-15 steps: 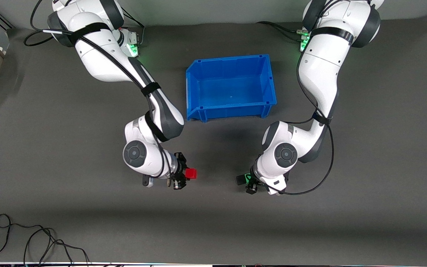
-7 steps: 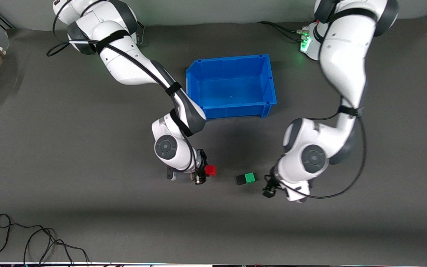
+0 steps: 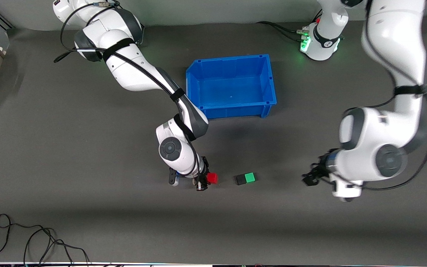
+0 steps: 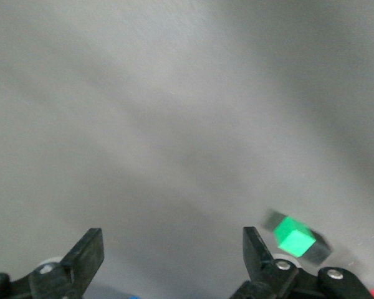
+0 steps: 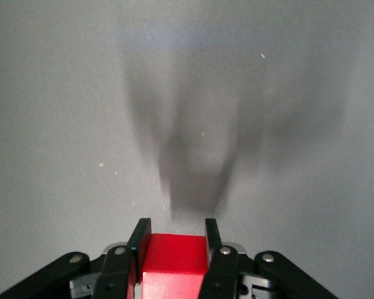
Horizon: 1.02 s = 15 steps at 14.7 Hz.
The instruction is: Attach green and red cubes to black cube
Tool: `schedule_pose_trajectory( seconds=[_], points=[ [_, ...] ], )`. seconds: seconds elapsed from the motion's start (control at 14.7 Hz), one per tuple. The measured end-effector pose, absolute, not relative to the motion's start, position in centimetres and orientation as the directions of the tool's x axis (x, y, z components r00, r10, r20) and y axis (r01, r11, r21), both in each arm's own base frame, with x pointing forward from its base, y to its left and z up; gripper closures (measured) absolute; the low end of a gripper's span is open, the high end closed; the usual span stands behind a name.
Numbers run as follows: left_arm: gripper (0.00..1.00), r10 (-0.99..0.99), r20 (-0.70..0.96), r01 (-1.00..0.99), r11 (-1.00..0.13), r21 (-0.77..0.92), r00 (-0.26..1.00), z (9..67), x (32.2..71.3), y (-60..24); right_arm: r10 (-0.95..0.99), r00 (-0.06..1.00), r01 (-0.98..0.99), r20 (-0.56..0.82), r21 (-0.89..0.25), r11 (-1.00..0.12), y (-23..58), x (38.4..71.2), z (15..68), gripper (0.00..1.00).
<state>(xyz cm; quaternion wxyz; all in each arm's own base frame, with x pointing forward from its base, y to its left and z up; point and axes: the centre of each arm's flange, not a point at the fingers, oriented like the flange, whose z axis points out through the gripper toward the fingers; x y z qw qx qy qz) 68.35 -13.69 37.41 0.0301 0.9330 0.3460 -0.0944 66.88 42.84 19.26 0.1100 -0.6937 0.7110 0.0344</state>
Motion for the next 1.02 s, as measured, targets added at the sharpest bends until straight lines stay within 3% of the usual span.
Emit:
schedule_pose_trajectory(
  seconds=[1.02],
  points=[
    [0.0,0.464,-0.207,0.468,-0.883,-0.033,0.861,42.1,61.6,5.8,-0.978,0.067,-0.986,-0.197,-0.165,-0.034,47.2,64.7,17.4,0.61]
  ],
)
